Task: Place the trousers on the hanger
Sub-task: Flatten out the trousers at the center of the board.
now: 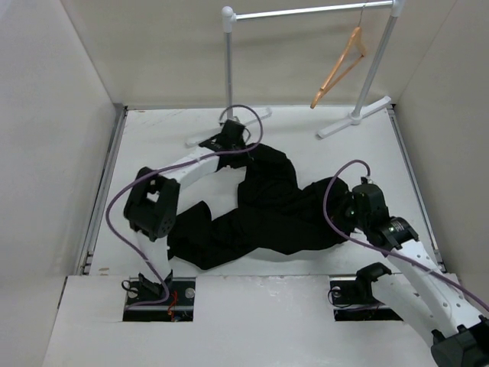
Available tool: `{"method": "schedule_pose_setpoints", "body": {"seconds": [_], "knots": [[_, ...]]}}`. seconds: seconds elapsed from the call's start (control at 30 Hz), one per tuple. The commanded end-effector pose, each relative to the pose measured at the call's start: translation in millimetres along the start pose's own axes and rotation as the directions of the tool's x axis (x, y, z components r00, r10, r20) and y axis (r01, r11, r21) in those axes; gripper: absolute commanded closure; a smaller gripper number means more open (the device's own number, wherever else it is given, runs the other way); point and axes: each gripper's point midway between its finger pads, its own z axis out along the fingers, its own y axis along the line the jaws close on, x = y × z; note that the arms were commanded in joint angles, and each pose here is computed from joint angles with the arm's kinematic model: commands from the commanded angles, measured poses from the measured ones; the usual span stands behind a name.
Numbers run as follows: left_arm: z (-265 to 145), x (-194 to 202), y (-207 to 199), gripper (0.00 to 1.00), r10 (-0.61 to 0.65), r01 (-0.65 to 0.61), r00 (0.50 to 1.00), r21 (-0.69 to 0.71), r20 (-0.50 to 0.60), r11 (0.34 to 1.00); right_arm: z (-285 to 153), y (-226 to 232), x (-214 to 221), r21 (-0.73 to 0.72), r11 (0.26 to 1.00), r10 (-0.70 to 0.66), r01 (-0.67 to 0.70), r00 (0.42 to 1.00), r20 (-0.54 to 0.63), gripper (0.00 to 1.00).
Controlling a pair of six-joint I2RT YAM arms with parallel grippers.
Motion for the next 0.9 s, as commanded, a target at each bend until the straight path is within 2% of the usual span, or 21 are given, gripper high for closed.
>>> {"method": "schedule_pose_setpoints", "body": {"seconds": [0.0,0.07,0.2,0.27,0.33,0.4,0.5,0.57,0.73,0.77,0.83,0.87], "knots": [[-89,-96,35,0.98,-0.095,0.106,0.946,-0.019,0.31,0.994,1,18,-9,-0.065,0.998,0.0,0.002,1.0,0.031,0.89],[-143,-125,85,0.98,-0.167,0.211,0.886,-0.055,0.433,0.976,-1,23,-15,-0.077,0.997,-0.013,0.016,0.999,0.046,0.89],[-245,-159,173,0.97,-0.286,0.426,0.715,-0.073,0.638,0.902,-1,27,-33,-0.067,0.998,-0.008,0.014,0.996,0.09,0.9],[-271,-171,206,0.95,-0.318,0.504,0.647,-0.076,0.693,0.86,2,30,-44,-0.065,0.998,0.011,-0.005,0.995,0.101,0.91],[-275,-183,229,0.9,-0.329,0.544,0.618,-0.086,0.714,0.835,5,35,-52,-0.064,0.998,0.022,-0.015,0.995,0.098,0.91],[-262,-188,251,0.78,-0.344,0.58,0.625,-0.122,0.701,0.806,9,38,-58,-0.055,0.998,0.023,-0.018,0.995,0.098,0.91],[-235,-163,268,0.5,-0.409,0.616,0.688,-0.184,0.6,0.766,16,33,-63,-0.021,0.999,0.028,-0.027,0.995,0.099,0.89],[-233,-139,272,0.44,-0.409,0.618,0.705,-0.219,0.579,0.755,22,27,-67,-0.005,1.0,0.03,-0.029,0.993,0.111,0.88],[-248,-72,284,0.42,-0.37,0.636,0.697,-0.293,0.614,0.714,26,-4,-90,0.082,0.993,0.069,-0.085,0.982,0.176,0.88],[-253,-62,284,0.42,-0.36,0.635,0.699,-0.306,0.618,0.709,24,-11,-98,0.099,0.989,0.084,-0.106,0.976,0.202,0.85],[-263,-47,282,0.42,-0.34,0.631,0.704,-0.329,0.623,0.702,18,-21,-114,0.12,0.983,0.103,-0.137,0.962,0.254,0.7],[-264,-42,277,0.42,-0.332,0.62,0.712,-0.332,0.619,0.711,14,-25,-123,0.128,0.98,0.109,-0.149,0.954,0.279,0.59]]}}
